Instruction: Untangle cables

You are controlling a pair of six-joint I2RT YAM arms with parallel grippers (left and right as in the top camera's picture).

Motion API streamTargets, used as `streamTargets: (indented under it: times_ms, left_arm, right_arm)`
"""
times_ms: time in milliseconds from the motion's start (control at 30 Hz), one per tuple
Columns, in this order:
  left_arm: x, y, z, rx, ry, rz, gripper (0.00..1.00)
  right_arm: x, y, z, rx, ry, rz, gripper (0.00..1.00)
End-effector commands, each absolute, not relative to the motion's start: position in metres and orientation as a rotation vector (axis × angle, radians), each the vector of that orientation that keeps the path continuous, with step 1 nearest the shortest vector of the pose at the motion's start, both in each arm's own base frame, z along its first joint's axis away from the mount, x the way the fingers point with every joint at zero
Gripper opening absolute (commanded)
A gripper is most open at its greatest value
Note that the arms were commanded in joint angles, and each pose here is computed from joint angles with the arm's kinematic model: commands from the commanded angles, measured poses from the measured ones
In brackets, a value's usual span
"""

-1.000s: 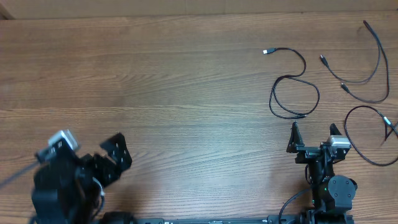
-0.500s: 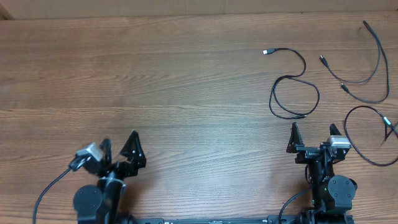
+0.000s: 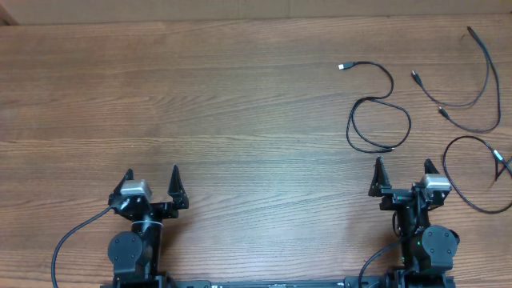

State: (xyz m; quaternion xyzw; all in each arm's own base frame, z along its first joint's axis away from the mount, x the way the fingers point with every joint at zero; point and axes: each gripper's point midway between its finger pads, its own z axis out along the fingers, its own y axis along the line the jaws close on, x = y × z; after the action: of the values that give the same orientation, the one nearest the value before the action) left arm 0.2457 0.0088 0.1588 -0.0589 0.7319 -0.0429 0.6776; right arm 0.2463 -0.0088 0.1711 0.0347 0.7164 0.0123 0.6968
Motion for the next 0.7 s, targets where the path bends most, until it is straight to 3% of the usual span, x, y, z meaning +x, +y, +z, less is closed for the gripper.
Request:
streamTargets:
  times_ms: [0,667]
  left_arm:
    - [0.2453,0.0177,0.1554,0.014,1.651,0.114,1.0]
    - [0.2455,0.0166,0.1562,-0.007,1.647,0.084,0.99]
  right_arm:
    - [0.2463,-0.0091,0.1698,0.07,1.592,0.022,1.0]
    - [0.2463,-0.0091,0.1698,0.07,1.592,0.022,1.0]
